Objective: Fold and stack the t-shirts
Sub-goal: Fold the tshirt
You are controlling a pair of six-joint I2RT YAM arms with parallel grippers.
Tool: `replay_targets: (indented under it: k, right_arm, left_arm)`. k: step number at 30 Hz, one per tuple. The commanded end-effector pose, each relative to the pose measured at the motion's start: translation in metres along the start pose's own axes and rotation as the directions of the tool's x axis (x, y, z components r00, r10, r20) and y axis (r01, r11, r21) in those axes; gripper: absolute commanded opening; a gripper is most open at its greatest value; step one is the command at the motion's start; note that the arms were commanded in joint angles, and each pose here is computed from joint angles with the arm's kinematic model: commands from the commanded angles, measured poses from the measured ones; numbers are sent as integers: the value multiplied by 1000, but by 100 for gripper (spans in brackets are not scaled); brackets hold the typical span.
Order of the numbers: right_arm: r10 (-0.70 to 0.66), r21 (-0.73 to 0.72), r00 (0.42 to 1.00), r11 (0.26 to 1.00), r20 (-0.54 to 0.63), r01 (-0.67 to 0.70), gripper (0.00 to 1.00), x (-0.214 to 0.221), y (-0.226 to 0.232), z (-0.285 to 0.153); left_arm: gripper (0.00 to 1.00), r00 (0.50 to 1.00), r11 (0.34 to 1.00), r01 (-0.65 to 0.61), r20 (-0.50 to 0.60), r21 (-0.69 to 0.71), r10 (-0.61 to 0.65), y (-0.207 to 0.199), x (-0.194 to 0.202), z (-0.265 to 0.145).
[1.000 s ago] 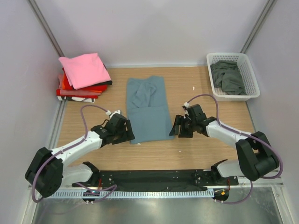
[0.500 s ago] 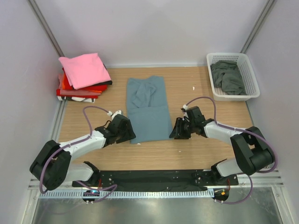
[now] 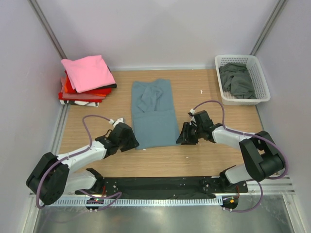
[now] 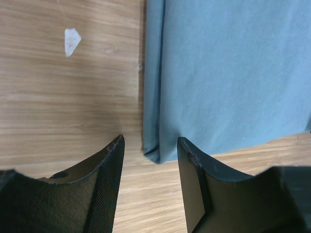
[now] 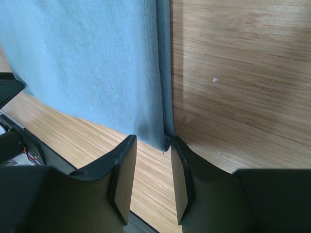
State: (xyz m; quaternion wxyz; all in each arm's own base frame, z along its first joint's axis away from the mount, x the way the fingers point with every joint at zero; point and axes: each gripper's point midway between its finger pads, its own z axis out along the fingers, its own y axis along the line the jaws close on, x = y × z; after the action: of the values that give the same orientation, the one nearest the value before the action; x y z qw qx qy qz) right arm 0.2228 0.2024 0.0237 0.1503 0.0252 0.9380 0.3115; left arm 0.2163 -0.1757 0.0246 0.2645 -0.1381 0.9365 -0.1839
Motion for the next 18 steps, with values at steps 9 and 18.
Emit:
replay_targets:
  k: [9,18]
  right_arm:
    - [-8,-8,1000,1000,10,8,40,-3,1,2]
    - [-8,-9,1000,1000,12,9,36,-3,1,3]
  left_arm:
    - [49,995,999,-19,-103,-44,14,25,31,2]
    - [32,990,1000,2,-142,-24,-5,24,42,5]
